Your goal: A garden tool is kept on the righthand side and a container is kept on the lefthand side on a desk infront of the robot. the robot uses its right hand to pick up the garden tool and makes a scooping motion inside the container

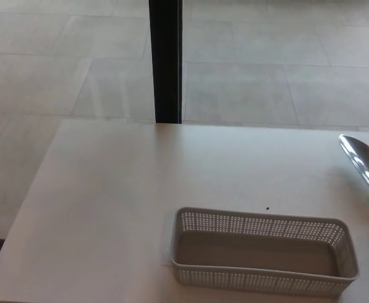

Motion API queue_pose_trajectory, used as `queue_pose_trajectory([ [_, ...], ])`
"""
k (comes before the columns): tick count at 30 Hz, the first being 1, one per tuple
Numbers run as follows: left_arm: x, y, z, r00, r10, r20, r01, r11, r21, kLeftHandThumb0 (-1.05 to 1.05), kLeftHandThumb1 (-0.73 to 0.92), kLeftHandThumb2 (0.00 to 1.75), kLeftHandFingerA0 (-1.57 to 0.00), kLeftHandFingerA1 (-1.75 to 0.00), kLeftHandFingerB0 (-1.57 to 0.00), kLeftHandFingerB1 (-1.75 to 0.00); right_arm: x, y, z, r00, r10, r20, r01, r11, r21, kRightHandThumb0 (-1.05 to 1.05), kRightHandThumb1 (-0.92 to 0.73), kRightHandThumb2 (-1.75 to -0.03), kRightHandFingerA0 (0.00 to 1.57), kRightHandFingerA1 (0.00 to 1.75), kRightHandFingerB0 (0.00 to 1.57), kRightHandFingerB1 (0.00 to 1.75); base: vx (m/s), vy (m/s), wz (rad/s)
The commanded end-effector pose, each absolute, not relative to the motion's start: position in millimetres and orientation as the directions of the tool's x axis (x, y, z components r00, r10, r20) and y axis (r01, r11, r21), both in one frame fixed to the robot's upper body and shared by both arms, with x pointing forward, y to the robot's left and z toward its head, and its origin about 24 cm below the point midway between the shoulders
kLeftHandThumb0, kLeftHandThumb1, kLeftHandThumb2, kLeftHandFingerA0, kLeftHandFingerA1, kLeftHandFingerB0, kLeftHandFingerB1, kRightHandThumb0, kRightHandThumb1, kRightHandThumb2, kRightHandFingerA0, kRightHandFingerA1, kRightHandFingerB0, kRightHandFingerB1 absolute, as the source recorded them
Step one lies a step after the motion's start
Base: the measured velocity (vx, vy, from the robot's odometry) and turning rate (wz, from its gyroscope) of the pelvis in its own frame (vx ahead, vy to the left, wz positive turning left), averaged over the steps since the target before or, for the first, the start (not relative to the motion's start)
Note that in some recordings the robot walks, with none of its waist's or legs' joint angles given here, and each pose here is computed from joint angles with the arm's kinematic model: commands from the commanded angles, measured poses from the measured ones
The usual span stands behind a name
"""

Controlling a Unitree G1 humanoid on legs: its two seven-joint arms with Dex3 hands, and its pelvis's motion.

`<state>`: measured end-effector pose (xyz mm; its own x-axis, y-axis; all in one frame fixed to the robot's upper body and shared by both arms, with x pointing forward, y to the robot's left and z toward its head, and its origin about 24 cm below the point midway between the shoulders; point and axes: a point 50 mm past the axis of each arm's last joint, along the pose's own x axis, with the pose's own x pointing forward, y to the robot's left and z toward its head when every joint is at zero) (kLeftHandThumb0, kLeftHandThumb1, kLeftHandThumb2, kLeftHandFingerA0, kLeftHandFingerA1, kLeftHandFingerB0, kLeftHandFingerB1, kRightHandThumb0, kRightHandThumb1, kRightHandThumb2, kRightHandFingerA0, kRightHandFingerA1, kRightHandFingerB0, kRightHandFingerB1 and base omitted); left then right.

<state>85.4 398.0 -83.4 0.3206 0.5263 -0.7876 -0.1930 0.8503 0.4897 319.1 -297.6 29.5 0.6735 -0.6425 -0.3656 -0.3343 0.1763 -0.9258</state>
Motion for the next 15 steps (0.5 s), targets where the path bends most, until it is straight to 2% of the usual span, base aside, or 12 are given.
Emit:
queue_pose_trajectory([
  [1,86.5,398.5,-82.0,0.350,0.527,-0.774,-0.204,0.850,0.486,-0.55,-0.08,1.47,-0.99,-1.25,-0.78,-1.12,308.5,-283.8,0.9,0.686,-0.598,-0.416,-0.410,0.154,-0.899,-0.69,-0.56,-0.87,0.24,0.53,0.08,0.38,0.00,0.000,0.00],
  [2,86.7,397.9,-82.4,0.353,0.524,-0.775,-0.216,0.852,0.478,-0.55,-0.08,1.47,-0.99,-1.25,-0.78,-1.12,309.0,-283.9,0.9,0.693,-0.594,-0.409,-0.408,0.144,-0.901,-0.69,-0.56,-0.87,0.24,0.53,0.08,0.38,0.00,0.000,0.00],
  [3,86.7,397.9,-82.4,0.354,0.525,-0.774,-0.223,0.851,0.475,-0.54,-0.12,1.57,-0.84,-1.21,-0.74,-1.12,309.4,-283.5,0.8,0.696,-0.590,-0.409,-0.403,0.152,-0.903,-0.67,-0.55,-0.87,0.25,0.54,0.06,0.38,0.00,0.000,0.00],
  [4,86.4,397.7,-82.7,0.355,0.527,-0.772,-0.238,0.850,0.471,-0.59,-0.16,1.62,-0.84,-1.21,-0.75,-1.14,310.2,-282.6,0.3,0.715,-0.575,-0.398,-0.378,0.162,-0.912,-0.44,-0.44,-0.96,0.60,0.78,0.00,0.43,0.00,0.000,0.00],
  [5,86.0,397.8,-82.6,0.356,0.533,-0.768,-0.223,0.846,0.484,-0.59,-0.06,1.49,-1.02,-1.19,-0.86,-1.13,309.4,-282.1,-1.7,0.737,-0.559,-0.379,-0.362,0.147,-0.921,-0.63,-0.66,-0.60,0.85,1.05,0.14,0.27,0.00,0.000,0.00],
  [6,85.9,397.9,-82.6,0.356,0.536,-0.766,-0.215,0.844,0.490,-0.59,-0.06,1.49,-1.02,-1.19,-0.86,-1.13,309.1,-282.0,-2.6,0.745,-0.553,-0.372,-0.357,0.140,-0.924,-0.63,-0.66,-0.60,0.85,1.05,0.14,0.27,0.00,0.000,0.00],
  [7,85.8,397.9,-82.5,0.358,0.537,-0.764,-0.216,0.844,0.491,-0.59,-0.06,1.49,-1.04,-1.18,-0.89,-1.13,308.7,-282.0,-3.4,0.748,-0.550,-0.371,-0.352,0.144,-0.925,-0.48,-0.46,-0.94,0.88,0.98,0.00,0.43,0.00,0.000,0.00],
  [8,85.8,398.0,-82.4,0.359,0.540,-0.761,-0.220,0.841,0.493,-0.61,-0.06,1.51,-1.05,-1.20,-0.90,-1.15,307.8,-282.3,-5.2,0.754,-0.539,-0.376,-0.347,0.160,-0.924,-0.57,-0.69,-0.60,0.87,0.91,0.12,0.27,0.00,0.000,0.00],
  [11,85.6,396.9,-83.3,0.360,0.546,-0.756,-0.221,0.838,0.499,-0.63,-0.04,1.48,-1.04,-1.17,-0.94,-1.14,303.6,-285.6,-9.6,0.766,-0.500,-0.404,-0.358,0.191,-0.914,-0.44,-0.72,-0.62,0.88,0.77,0.12,0.28,0.00,0.000,0.00],
  [12,85.5,397.2,-82.9,0.364,0.543,-0.756,-0.213,0.839,0.500,-0.77,-0.01,1.58,-1.10,-1.24,-1.00,-1.22,300.7,-286.7,-12.5,0.770,-0.478,-0.422,-0.377,0.193,-0.906,-0.26,-0.70,-0.62,0.72,1.14,0.31,0.31,0.00,0.000,0.00],
  [14,86.0,397.5,-82.5,0.366,0.543,-0.756,-0.233,0.840,0.490,-0.68,-0.03,1.53,-1.05,-1.21,-0.94,-1.19,296.6,-289.8,-16.6,0.776,-0.439,-0.452,-0.421,0.174,-0.890,-0.31,-0.66,-0.60,0.70,1.18,0.70,0.44,0.00,0.000,0.00],
  [15,86.4,397.7,-82.3,0.366,0.545,-0.754,-0.232,0.838,0.493,-0.69,-0.03,1.54,-1.06,-1.23,-0.95,-1.19,295.2,-290.7,-17.5,0.775,-0.441,-0.452,-0.433,0.150,-0.889,-0.31,-0.61,-0.59,0.70,1.23,0.78,0.49,0.00,0.000,0.00],
])
